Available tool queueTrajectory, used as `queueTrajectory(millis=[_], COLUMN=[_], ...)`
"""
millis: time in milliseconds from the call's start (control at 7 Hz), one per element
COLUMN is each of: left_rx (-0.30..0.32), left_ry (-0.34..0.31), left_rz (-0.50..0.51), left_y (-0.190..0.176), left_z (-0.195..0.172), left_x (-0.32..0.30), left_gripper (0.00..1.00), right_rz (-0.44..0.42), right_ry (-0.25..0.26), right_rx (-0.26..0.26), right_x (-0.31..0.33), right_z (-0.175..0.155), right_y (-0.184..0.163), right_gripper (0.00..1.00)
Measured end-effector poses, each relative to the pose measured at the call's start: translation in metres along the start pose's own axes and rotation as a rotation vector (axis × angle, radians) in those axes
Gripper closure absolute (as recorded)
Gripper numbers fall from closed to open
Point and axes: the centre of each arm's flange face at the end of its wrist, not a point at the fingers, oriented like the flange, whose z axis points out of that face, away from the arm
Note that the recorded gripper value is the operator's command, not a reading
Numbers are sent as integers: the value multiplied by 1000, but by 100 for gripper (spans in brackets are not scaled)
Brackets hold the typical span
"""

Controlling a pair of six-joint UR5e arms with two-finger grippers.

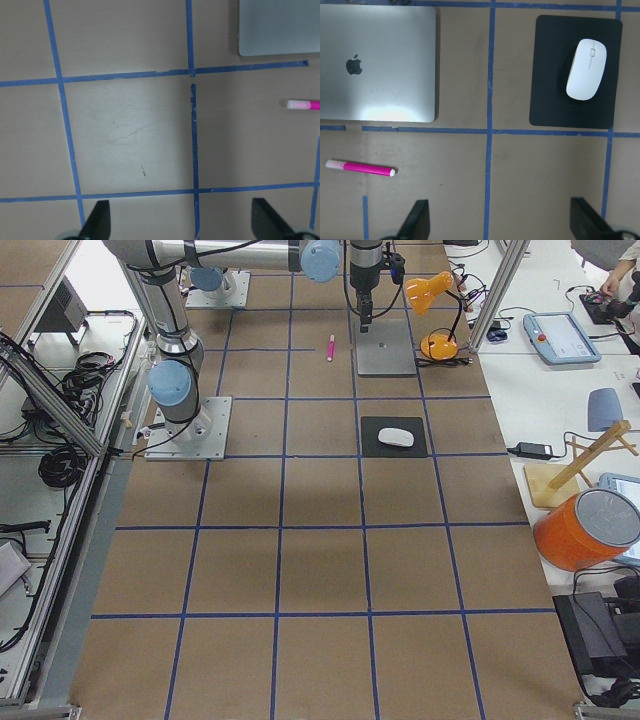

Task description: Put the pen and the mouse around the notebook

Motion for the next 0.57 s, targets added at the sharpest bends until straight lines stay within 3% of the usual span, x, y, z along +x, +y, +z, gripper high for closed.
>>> queueTrajectory(millis=[286,571], left_rx=[0,-2], left_ry=[1,1], left_rz=[-1,-3], left_y=[0,-2], left_z=[2,4], left_x=[0,-3], left_gripper=[0,0], right_rz=[-1,-2], right_ry=[40,44], right_rx=[-68,-77], right_x=[4,4], right_z=[3,2], right_y=[9,10], right_gripper=[0,0])
